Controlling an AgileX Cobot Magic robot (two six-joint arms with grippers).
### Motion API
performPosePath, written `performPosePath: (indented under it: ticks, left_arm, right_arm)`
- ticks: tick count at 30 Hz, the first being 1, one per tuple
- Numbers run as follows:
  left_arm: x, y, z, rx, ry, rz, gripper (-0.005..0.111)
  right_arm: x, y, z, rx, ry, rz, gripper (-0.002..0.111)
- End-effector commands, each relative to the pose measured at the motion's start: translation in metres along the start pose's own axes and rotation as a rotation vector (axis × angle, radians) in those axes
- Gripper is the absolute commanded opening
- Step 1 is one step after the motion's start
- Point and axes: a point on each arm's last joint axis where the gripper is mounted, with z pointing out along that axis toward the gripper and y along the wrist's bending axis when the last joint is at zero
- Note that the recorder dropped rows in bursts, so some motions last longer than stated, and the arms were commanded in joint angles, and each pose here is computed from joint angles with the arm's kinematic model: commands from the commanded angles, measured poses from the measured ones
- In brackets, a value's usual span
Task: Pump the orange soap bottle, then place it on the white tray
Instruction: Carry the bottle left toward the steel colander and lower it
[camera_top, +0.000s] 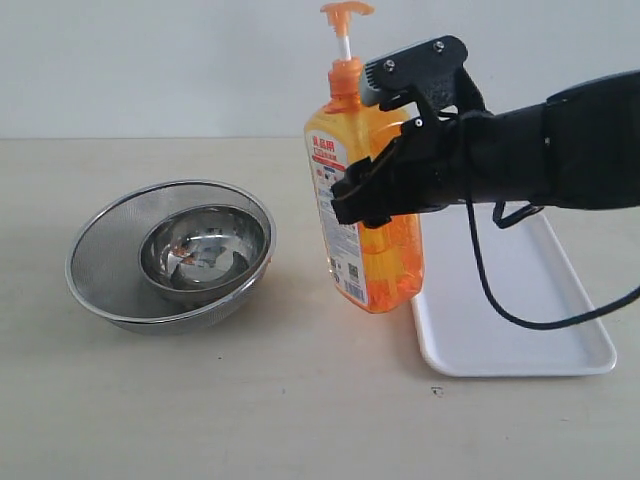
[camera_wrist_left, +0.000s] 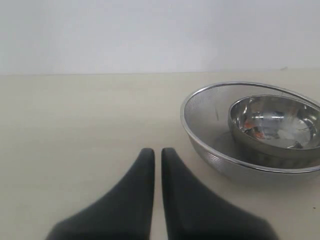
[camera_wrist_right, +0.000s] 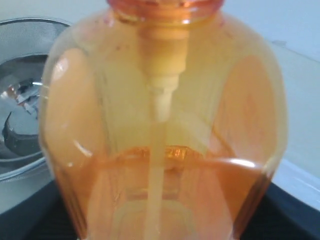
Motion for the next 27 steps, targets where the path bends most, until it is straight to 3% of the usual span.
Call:
performPosePath:
  ticks: [1,9,27]
  left_arm:
    - [0.000,0.000,0.000,0.000,-0.005,-0.008,0.005]
    - [0.001,0.000,0.000,0.000,-0.003,-0.008,0.005]
    - [0.001,0.000,0.000,0.000,-0.003,-0.008,0.005]
  right_arm:
    - [-0.022,0.011,0.002,-0.017,-0.057,-0.017,0.000]
    - [-0.023,0.022,0.023,0.054,-0.017,-0.051,0.000]
    - [-0.013,0.027,0.038,0.071,0.031,-0.089,0.000]
